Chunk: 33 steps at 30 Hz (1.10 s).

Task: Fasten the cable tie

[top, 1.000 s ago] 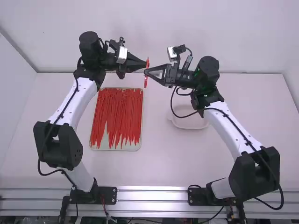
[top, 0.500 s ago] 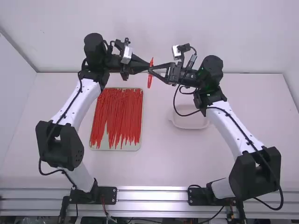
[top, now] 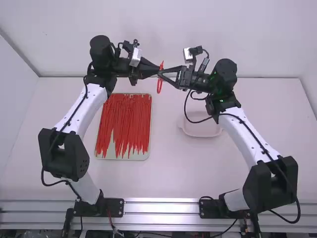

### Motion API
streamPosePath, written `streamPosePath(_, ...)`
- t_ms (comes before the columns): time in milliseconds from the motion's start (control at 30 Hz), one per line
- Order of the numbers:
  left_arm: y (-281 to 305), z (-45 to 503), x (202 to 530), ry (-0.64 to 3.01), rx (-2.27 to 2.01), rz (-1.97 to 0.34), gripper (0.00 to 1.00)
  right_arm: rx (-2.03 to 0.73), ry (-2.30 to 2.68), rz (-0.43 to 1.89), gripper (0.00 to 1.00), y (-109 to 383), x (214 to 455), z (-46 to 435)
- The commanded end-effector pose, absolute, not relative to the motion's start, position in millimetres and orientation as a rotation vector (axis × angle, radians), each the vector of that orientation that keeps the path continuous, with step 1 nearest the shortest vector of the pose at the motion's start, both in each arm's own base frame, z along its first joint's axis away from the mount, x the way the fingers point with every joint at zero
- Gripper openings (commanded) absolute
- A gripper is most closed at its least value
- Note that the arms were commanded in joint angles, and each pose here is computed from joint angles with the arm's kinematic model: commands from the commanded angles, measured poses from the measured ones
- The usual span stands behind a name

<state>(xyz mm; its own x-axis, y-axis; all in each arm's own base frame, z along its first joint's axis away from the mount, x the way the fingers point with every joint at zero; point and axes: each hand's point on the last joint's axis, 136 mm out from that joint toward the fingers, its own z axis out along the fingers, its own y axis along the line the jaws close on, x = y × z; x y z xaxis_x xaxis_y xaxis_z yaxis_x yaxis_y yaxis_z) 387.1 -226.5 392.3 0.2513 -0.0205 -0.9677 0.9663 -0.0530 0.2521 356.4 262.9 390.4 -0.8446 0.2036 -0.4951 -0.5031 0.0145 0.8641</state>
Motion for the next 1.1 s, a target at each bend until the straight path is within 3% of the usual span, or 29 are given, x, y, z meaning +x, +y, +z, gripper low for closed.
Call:
streamPosePath(0, -233, 403, 356, 0.904, 1.426, -1.121, 0.02, -0.205, 1.761, 1.820, 0.00, 253, 376, 395)
streamPosePath(500, -238, 400, 352, 0.894, 1.434, -1.129, 0.02, -0.140, 1.753, 1.781, 0.00, 235, 390, 394)
streamPosePath(800, -222, 407, 362, 0.911, 1.410, -1.083, 0.02, -0.186, 1.768, 1.803, 0.02, 238, 383, 393)
streamPosePath(967, -214, 410, 366, 0.939, 1.392, -1.083, 0.02, -0.236, 1.787, 1.826, 0.24, 237, 376, 391)
streamPosePath(1033, -211, 409, 368, 0.944, 1.387, -1.077, 0.02, -0.237, 1.789, 1.826, 0.50, 235, 376, 390)
streamPosePath(1067, -209, 409, 369, 0.951, 1.383, -1.079, 0.02, -0.247, 1.784, 1.818, 0.94, 235, 376, 390)
